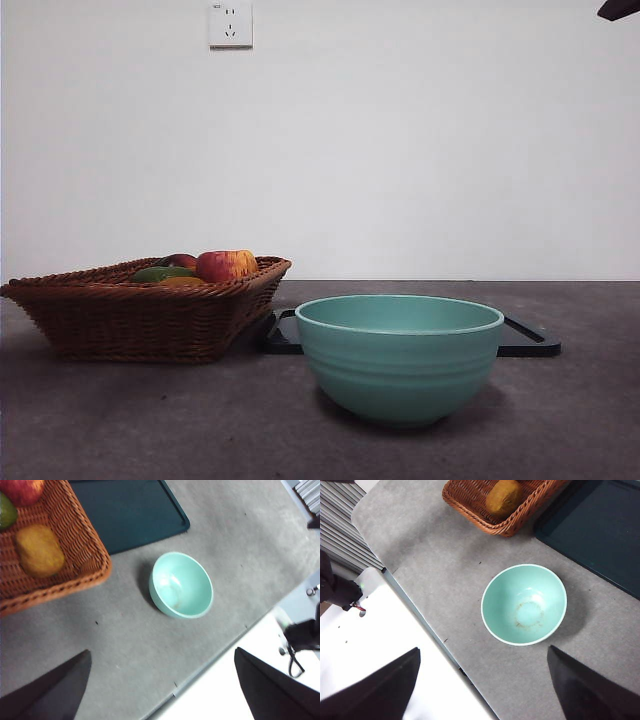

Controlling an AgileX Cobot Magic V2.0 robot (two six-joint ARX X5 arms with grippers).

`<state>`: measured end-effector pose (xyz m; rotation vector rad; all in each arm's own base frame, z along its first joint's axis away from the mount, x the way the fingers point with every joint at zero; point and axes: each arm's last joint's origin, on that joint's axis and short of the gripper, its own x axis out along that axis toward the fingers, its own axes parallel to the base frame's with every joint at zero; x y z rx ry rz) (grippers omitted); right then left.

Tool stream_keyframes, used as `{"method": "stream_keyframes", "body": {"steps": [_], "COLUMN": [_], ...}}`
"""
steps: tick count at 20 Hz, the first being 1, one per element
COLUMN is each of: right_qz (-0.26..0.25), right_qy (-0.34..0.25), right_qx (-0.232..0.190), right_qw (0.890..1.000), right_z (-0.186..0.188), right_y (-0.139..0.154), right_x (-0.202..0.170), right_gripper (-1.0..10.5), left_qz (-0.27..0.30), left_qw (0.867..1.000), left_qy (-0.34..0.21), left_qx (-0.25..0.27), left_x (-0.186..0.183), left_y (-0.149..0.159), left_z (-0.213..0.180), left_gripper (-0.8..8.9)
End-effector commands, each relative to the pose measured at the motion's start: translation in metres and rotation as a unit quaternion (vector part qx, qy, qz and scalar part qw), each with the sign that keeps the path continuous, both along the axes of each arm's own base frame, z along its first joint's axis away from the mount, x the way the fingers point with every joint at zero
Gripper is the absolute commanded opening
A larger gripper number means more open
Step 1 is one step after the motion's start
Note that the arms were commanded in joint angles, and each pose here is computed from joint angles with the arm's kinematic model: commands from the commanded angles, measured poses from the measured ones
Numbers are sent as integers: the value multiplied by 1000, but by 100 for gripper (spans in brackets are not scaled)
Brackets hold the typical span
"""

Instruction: Pick up the wifruite, put it on the bowl, pick up the plate, put it on desk

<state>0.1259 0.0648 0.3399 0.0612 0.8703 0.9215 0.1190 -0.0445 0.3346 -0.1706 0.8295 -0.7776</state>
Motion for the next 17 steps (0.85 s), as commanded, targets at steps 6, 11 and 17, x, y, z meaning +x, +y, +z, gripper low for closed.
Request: {"method": "stream_keyframes", "body": {"steps": [6, 11, 17], "right_qz": [5, 5, 4], "right_qy": [-8, -11, -10], "right_qx": [1, 2, 2], "right_qw": [1000, 1000, 1000], "right_z": [4, 4, 4], "right_y": [1, 1, 1], "right_x": [1, 2, 2], "right_gripper": [406, 406, 406], "left_qz": [37, 75, 110], "left_qw": [999, 990, 974], "left_qy": [9, 16, 37], "left_qx": [31, 116, 192], "left_x": [48, 93, 147], "left_y": [-27, -54, -78], "left_z": [1, -2, -37], "left_gripper": [431, 434, 434]}}
